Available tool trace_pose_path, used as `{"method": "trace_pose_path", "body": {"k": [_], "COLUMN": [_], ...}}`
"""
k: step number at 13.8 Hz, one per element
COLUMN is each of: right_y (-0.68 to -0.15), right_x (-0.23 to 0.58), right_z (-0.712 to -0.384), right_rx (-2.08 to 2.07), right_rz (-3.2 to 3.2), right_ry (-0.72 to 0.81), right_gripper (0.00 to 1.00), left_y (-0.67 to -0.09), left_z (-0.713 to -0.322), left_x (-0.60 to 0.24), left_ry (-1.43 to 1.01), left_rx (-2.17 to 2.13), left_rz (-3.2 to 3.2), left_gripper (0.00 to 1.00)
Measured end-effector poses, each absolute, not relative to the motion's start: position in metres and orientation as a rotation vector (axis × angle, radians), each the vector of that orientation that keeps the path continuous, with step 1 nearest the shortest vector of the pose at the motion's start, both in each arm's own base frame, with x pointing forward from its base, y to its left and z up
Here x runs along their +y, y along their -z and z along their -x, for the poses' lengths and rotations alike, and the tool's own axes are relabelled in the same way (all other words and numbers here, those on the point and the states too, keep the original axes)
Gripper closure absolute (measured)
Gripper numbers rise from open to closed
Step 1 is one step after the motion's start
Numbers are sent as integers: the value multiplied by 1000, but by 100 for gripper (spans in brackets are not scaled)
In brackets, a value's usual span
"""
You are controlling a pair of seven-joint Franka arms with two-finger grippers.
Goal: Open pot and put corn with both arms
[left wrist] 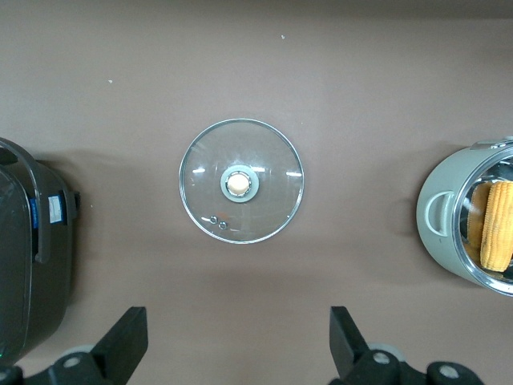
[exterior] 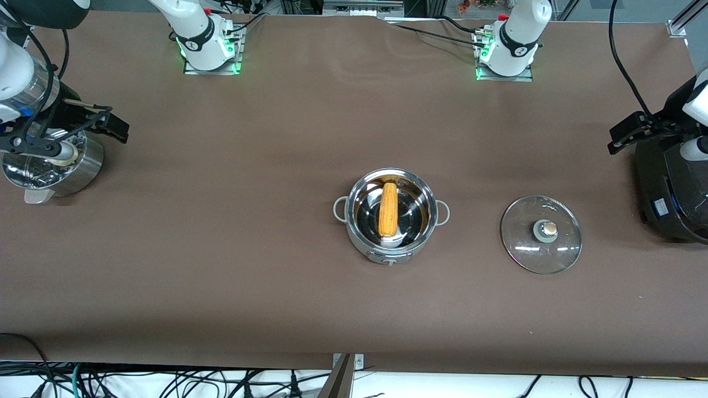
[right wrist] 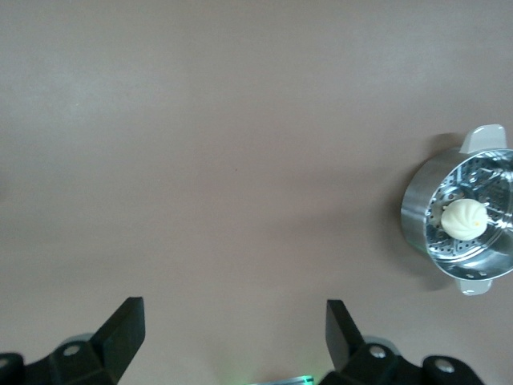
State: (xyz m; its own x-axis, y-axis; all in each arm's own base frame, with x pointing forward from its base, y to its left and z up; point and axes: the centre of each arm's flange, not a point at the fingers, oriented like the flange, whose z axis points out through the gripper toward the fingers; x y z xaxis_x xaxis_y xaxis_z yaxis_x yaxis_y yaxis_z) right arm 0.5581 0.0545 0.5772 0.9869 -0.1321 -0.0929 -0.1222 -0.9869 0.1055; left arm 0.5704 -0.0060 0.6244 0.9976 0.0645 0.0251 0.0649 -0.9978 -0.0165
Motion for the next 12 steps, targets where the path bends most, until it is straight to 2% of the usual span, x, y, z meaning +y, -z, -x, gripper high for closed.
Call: {"method": "trace_pose_path", "body": {"k": [12], "right_y": [-563], "right_x": [54], "right_z": [-570], "right_rx": [-77], "right_rz": [-3049], "right_ry": [179], "right_gripper": [0], "left_y": [-634], "left_z": [-568], "left_x": [-7], "left_ry": [25], "left_rx": [-123], "left_rz": [3124], "left_gripper": [0]}}
